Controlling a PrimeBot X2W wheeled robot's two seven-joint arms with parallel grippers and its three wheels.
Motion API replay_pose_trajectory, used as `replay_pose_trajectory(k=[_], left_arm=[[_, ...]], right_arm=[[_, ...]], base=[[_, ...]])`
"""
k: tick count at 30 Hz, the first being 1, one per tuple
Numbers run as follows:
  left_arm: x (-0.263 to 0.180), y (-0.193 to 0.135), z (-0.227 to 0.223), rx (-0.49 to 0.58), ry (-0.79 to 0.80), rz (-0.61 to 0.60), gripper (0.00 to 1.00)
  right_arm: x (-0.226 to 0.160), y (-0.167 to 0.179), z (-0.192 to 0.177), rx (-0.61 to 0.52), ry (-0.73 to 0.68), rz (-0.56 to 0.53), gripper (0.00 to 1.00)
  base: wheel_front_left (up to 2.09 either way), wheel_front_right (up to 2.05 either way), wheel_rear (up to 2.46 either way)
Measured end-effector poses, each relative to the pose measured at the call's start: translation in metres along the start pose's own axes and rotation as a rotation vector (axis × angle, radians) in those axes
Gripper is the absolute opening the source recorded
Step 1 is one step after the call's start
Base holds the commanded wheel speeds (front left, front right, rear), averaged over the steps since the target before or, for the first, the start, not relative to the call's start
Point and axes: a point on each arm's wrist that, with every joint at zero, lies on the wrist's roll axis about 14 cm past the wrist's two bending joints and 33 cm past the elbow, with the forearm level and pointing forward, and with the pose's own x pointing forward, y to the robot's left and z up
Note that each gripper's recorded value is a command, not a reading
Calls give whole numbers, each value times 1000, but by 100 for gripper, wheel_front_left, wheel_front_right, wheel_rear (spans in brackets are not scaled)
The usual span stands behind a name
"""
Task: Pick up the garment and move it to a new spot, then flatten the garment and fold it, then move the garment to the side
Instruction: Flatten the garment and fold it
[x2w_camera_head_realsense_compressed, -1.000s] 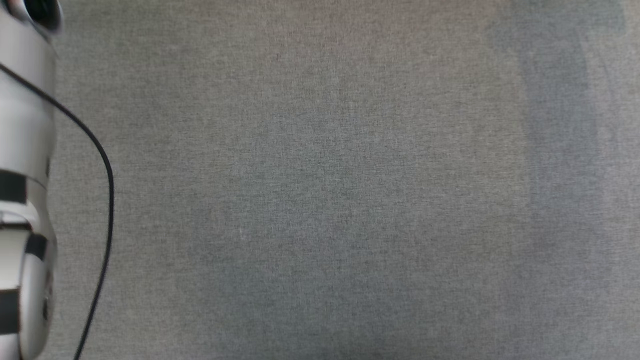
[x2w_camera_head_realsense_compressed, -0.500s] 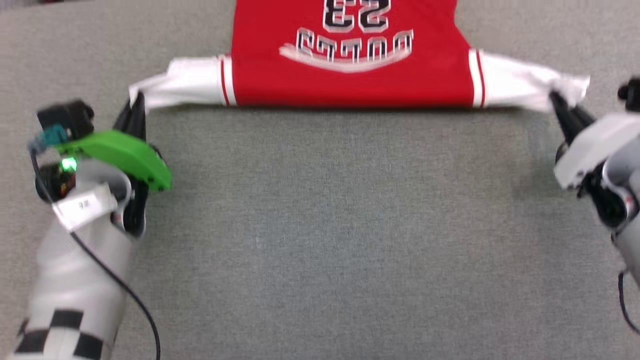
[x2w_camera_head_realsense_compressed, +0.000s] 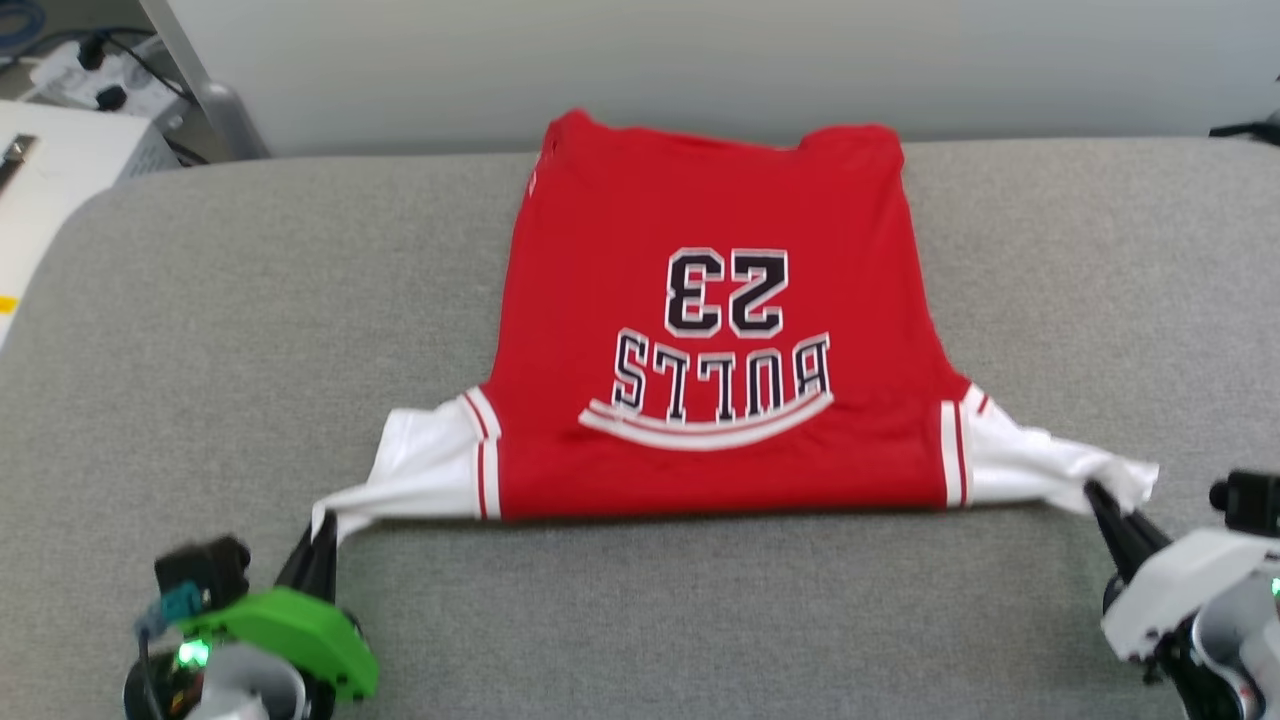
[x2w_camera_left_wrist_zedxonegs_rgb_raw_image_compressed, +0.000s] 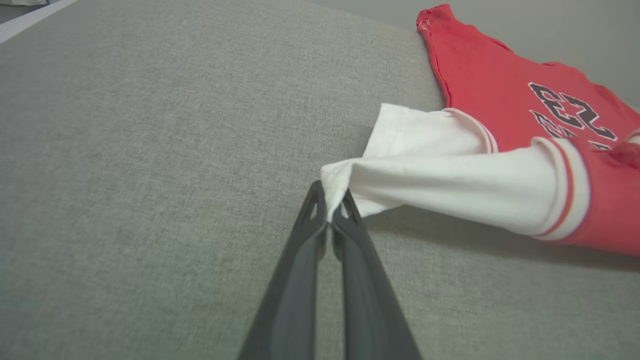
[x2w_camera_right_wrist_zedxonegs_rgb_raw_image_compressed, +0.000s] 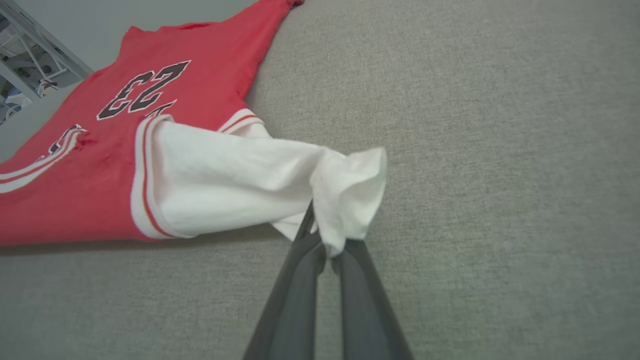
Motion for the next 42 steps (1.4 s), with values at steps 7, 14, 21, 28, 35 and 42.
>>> replay_pose_trajectory(k=[7,14,21,28,35,42], left_arm=[[-56,6,-19,-25,33,47,0],[-86,4,-31,-46,67,63,0],[-84,-11,-31,-9,60,29,0],[-69,-31,-9,-2,-36,-4,0],[-41,-63,36,23,-202,-74,0],[-30,-74,52,17,-259,-80,0]], right_arm=[[-44,-2,-33,43,15,-25,0],[-75,5,-63,19,83,-37,0],[-70,26,-42,20,33,-17,100],[-35,32,29,2,-152,-12,100],[70,38,118,-78,-151,44,100],[144,43,116,-114,142,41,100]], base=[[0,0,0],[0,0,0],[0,0,0],[0,0,0],[0,0,0],[0,0,0]])
